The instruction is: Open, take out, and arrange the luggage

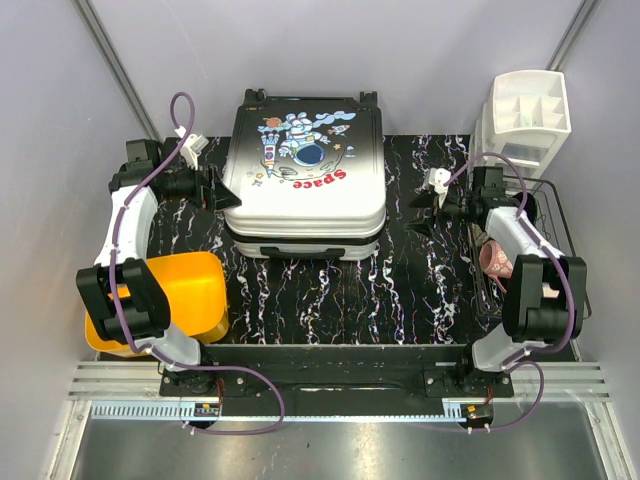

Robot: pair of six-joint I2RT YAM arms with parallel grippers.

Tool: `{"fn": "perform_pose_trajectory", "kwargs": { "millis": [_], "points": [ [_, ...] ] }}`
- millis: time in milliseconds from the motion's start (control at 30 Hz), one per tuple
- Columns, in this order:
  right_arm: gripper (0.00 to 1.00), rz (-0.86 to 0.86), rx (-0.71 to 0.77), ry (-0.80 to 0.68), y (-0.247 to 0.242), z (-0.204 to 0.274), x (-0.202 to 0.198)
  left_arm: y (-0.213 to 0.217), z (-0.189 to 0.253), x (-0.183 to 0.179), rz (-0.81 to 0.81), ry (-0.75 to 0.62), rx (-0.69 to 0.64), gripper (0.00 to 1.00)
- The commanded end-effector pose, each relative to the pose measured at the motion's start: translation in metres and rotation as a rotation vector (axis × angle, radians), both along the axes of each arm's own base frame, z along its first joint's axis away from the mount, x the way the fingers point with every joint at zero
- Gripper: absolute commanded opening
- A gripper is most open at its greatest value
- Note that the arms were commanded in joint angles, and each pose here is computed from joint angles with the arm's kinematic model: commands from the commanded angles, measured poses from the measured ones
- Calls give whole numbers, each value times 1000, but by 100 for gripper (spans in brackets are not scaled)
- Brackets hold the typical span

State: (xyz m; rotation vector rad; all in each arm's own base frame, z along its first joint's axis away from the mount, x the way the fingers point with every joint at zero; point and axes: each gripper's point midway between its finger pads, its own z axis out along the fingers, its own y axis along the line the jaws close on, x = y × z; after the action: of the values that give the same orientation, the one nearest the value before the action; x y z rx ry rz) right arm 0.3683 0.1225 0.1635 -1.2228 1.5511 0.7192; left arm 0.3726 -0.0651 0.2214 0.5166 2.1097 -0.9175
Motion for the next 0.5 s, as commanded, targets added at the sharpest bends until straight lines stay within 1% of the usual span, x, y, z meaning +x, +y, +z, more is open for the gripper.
{"fn": "perform_pose_trajectory", "kwargs": {
  "millis": [0,67,267,367,467],
  "points": [
    [68,170,60,-157,16,0,0,-15,8,-12,-104,-83,32,92],
    [68,188,63,-152,19,-9,2,-15,5,-13,-104,-84,44,92],
    [60,220,30,-162,21,-26,9,-15,-1,-9,-102,-61,44,91],
    [52,232,23,-145,26,-29,12,-16,-4,-5,-101,-51,50,91],
    [48,239,7,-128,28,-34,14,-14,-5,-2,-97,-49,54,91]
  ]
}}
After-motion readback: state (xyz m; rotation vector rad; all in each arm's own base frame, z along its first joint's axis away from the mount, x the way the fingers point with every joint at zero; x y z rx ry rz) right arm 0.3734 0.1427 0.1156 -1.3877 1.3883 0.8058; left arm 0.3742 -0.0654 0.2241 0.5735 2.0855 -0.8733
